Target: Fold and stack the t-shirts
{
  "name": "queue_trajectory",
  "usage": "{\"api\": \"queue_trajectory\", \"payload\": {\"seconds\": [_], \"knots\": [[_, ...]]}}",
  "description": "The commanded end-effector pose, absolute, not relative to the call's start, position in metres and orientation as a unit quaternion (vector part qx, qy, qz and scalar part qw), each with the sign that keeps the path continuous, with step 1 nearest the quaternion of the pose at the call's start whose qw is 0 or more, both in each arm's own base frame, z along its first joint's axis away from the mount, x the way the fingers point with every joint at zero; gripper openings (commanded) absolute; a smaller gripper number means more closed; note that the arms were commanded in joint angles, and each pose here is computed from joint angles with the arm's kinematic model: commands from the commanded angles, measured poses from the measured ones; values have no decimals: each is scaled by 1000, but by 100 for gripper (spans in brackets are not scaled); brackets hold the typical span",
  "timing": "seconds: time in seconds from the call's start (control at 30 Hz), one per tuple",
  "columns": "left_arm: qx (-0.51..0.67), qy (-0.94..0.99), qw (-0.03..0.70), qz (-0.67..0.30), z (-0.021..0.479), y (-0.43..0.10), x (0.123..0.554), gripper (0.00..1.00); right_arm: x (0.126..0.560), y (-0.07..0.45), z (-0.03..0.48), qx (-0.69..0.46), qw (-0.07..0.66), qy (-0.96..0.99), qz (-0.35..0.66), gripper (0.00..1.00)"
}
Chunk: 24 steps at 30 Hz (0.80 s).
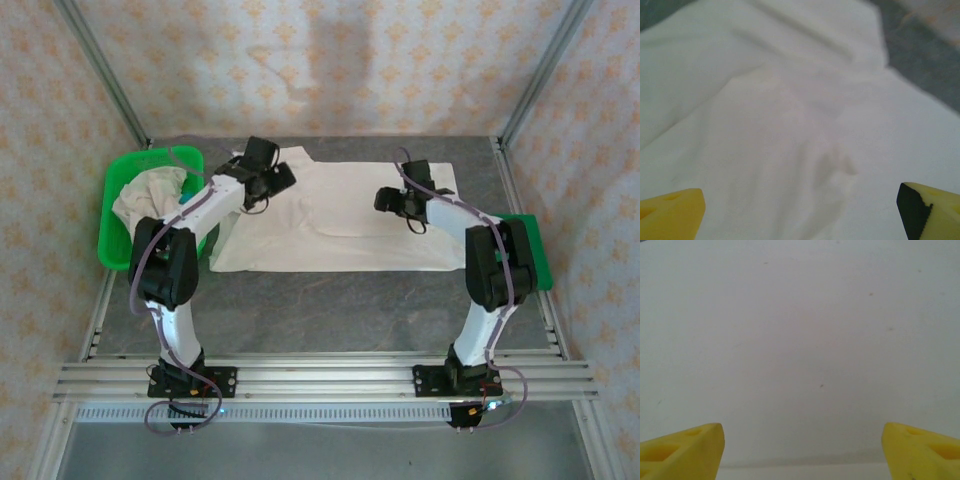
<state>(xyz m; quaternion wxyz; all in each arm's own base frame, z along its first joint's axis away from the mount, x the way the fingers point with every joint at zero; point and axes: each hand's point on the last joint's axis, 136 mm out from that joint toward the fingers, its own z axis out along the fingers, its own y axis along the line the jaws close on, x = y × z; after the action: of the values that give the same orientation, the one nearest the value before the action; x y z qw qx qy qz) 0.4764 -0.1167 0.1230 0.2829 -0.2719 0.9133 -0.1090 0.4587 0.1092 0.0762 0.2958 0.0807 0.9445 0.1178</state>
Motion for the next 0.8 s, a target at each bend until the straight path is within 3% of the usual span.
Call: {"api": "queue_trajectory", "payload": {"seconds": [0.0, 0.3, 0.53, 0.77], "knots": [[-272, 920, 271, -73, 98, -98, 459, 100, 458, 101, 65, 116, 265, 950, 121, 81], [-296, 926, 228, -58, 52, -89, 423, 100, 422, 123, 102, 81, 295, 930, 207, 80], [-309, 926, 213, -45, 33, -81, 407, 100, 374, 187, 95, 12, 252, 932, 262, 80], [-303, 929, 211, -40, 32, -80, 405, 100, 386, 210, 78, 54, 235, 924, 298, 79]]}}
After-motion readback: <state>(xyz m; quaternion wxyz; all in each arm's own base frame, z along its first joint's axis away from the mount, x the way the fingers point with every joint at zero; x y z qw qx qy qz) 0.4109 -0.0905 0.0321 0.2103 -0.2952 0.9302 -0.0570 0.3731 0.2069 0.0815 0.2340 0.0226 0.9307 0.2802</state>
